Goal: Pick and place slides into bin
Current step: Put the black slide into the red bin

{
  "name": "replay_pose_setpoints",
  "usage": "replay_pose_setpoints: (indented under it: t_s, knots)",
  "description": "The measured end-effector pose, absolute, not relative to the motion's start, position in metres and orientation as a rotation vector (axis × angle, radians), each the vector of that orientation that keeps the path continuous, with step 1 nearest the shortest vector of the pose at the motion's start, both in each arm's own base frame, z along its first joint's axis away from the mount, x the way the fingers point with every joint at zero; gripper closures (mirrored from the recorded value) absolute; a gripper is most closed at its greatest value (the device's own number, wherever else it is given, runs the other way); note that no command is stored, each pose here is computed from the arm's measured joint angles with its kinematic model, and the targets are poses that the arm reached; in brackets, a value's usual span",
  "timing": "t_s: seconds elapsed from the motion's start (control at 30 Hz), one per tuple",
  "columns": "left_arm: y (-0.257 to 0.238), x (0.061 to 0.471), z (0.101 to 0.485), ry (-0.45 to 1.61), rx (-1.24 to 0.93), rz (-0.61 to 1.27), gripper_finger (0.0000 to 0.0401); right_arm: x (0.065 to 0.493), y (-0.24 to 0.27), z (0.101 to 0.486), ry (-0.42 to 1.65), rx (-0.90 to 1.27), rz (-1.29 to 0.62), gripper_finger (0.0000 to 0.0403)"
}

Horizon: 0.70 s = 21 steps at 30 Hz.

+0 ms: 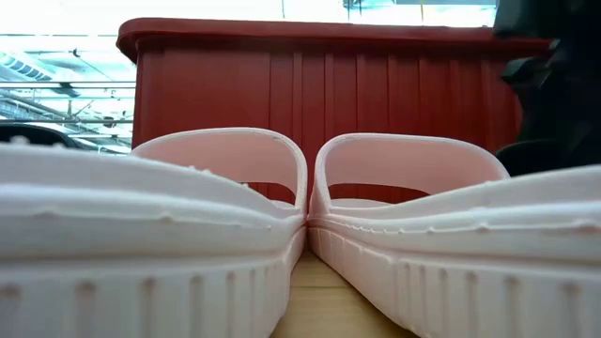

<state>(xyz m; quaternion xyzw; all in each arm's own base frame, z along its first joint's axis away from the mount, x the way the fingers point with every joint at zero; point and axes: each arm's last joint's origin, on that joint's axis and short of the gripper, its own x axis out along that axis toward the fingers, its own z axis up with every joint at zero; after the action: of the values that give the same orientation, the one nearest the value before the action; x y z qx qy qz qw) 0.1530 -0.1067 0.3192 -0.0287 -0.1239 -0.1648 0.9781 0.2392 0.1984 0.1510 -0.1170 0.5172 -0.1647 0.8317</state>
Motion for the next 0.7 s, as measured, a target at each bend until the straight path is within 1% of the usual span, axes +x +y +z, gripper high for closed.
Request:
replay_pose_setpoints:
  t_s: [0.17, 0.27, 0.37, 0.63, 0.7]
  knots:
    - [-0.1067, 0.1530, 0.3191, -0.249, -0.058, -0.332, 0.0199, 0.2397, 0.1943, 0.1469, 1.092, -0.212, -0.378, 0.0251]
    - [-0.1067, 0.1530, 0.3191, -0.249, -0.058, -0.332, 0.0199, 0.2409, 0.1945, 0.1468, 1.087, -0.203, -0.374, 0.0265]
    - [-0.1067, 0.1530, 0.3191, -0.249, -0.058, -0.332, 0.0199, 0.2415, 0.1949, 0.1466, 1.083, -0.200, -0.367, 0.0289]
    - [-0.1067, 0.1530, 0.3191, -0.249, -0.058, -0.332, 0.0199, 0.2421, 0.1953, 0.1463, 1.079, -0.198, -0.363, 0.0376]
    - [-0.1067, 0.1530, 0.3191, -0.249, -0.057, -0.332, 0.0199, 0.2424, 0.1955, 0.1464, 1.077, -0.195, -0.362, 0.0393]
